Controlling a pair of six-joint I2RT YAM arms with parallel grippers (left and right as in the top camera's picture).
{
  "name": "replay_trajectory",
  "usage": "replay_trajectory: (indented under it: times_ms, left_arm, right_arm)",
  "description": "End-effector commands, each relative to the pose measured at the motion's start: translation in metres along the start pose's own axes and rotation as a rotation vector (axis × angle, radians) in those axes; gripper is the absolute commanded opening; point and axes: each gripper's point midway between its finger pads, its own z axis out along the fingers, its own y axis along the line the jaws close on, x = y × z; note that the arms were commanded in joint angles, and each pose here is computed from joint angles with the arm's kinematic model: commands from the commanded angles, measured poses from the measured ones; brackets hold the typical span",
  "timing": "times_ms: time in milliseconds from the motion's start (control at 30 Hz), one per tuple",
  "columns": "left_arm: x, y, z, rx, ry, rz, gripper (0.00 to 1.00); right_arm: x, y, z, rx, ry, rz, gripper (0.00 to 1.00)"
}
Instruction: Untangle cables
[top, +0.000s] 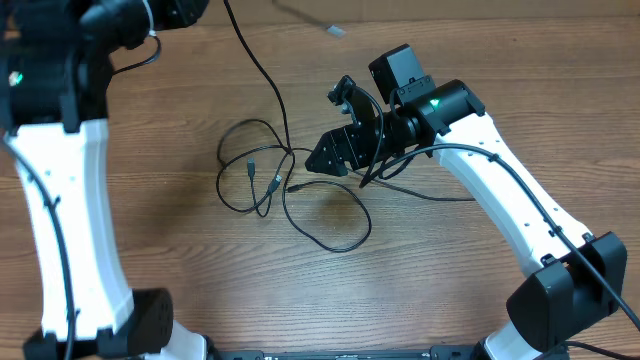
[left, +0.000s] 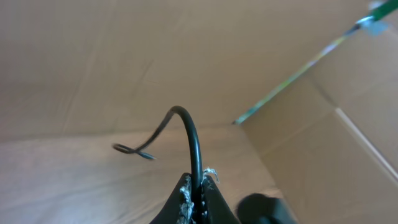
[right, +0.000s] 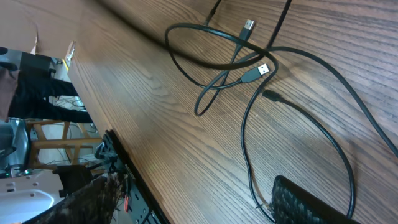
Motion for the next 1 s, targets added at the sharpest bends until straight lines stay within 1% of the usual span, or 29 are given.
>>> replay_trajectory:
  times_ms: [0, 133, 200, 333, 533, 633, 733, 800, 867, 900, 967]
  left_arm:
    - [-0.013, -0.053, -0.039, 0.086, -0.080, 0.045, 0.04]
    - [-0.020, -0.065, -0.049, 0.100, -0.116, 0.069, 0.04]
    - [-0.021, -0.064, -0.050, 0.094, -0.124, 0.058, 0.04]
    - [-0.021, -0.062, -0.049, 0.083, -0.124, 0.046, 0.04]
    - [-0.020, -0.061, -0.049, 0.079, -0.121, 0.042, 0.04]
    - [-0.019, -0.060, -0.048, 0.076, -0.115, 0.036, 0.04]
    - [-0.017, -0.058, -0.048, 0.071, -0.108, 0.030, 0.04]
    - [-0.016, -0.057, -0.048, 0.066, -0.106, 0.028, 0.04]
    - [-0.016, -0.051, -0.048, 0.037, -0.108, 0.015, 0.04]
    - [-0.015, -0.047, -0.048, 0.013, -0.110, 0.011, 0.04]
    - [-0.013, -0.037, -0.048, -0.037, -0.111, 0.007, 0.04]
  right_arm:
    - [-0.003, -0.001, 0.001, -0.009, -0.012, -0.019, 0.78]
    - [-0.013, 0.010, 0.001, -0.063, -0.047, -0.066, 0.78]
    - [-0.017, 0.018, 0.003, -0.082, -0.064, -0.116, 0.81]
    - [-0.025, 0.038, 0.014, -0.105, -0.092, -0.206, 0.81]
    - [-0.036, 0.054, 0.029, -0.090, -0.132, -0.297, 0.80]
    - [-0.043, 0.052, 0.043, -0.048, -0.150, -0.324, 0.76]
    - [-0.049, 0.043, 0.060, 0.014, -0.160, -0.342, 0.70]
    - [-0.051, 0.035, 0.070, 0.048, -0.158, -0.341, 0.67]
    - [-0.049, 0.028, 0.075, 0.067, -0.144, -0.325, 0.54]
    - [-0.046, 0.026, 0.076, 0.069, -0.129, -0.316, 0.47]
    - [-0.038, 0.022, 0.076, 0.076, -0.095, -0.292, 0.24]
